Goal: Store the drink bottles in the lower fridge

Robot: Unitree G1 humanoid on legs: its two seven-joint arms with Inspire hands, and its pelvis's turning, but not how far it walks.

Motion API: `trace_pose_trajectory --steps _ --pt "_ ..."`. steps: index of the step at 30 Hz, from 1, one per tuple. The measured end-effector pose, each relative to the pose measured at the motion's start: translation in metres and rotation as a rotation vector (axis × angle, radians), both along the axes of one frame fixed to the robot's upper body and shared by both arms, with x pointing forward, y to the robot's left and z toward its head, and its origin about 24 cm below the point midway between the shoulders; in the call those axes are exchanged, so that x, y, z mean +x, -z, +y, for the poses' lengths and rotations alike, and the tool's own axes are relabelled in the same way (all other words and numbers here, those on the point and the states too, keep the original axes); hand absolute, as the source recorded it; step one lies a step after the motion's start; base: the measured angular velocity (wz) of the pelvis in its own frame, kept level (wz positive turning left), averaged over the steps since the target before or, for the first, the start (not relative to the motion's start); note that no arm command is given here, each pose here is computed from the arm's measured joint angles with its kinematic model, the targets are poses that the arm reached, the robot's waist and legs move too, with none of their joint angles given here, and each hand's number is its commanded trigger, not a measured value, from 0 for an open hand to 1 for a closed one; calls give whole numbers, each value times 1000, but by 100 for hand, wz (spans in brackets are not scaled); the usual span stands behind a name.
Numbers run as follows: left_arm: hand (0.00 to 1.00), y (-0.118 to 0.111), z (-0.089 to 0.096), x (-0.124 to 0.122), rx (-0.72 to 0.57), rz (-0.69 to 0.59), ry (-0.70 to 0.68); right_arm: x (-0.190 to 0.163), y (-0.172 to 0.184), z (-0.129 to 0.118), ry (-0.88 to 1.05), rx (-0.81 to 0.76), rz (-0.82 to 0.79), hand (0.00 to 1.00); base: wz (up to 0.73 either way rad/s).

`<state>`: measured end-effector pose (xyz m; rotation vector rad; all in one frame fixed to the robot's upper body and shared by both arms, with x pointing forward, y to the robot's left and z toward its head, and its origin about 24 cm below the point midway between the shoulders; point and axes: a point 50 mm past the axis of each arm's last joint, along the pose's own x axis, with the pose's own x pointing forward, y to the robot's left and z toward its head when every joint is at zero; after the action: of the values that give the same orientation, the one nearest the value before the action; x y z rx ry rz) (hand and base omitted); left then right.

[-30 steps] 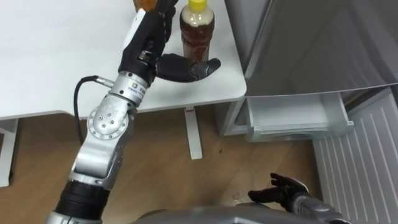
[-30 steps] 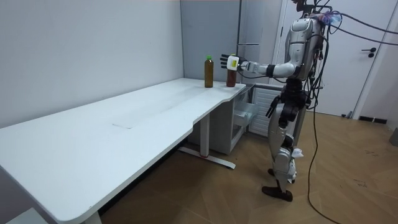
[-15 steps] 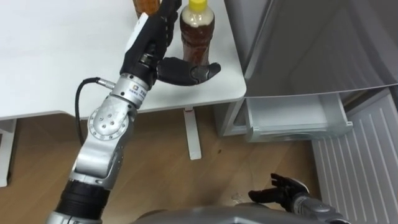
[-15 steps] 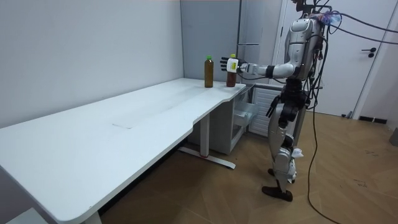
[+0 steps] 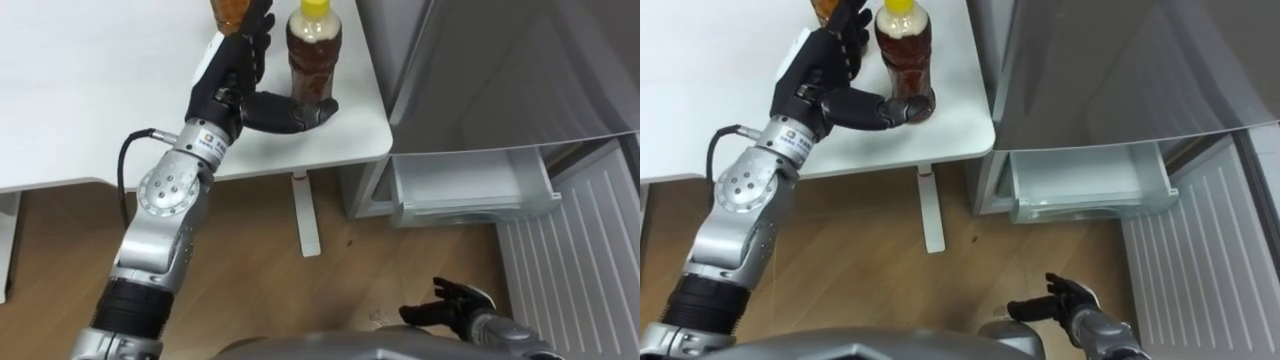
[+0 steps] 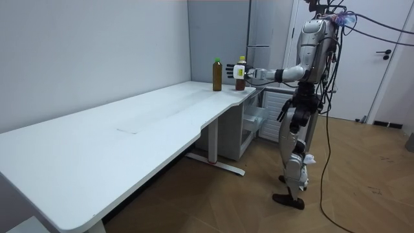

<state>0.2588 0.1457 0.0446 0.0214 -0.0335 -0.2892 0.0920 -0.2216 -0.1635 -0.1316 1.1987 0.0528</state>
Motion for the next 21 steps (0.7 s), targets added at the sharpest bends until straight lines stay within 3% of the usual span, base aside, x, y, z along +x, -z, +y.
trace_pose_trajectory --steps 21 --pt "0 0 3 6 -83 42 -34 1 0 -1 12 -28 9 0 0"
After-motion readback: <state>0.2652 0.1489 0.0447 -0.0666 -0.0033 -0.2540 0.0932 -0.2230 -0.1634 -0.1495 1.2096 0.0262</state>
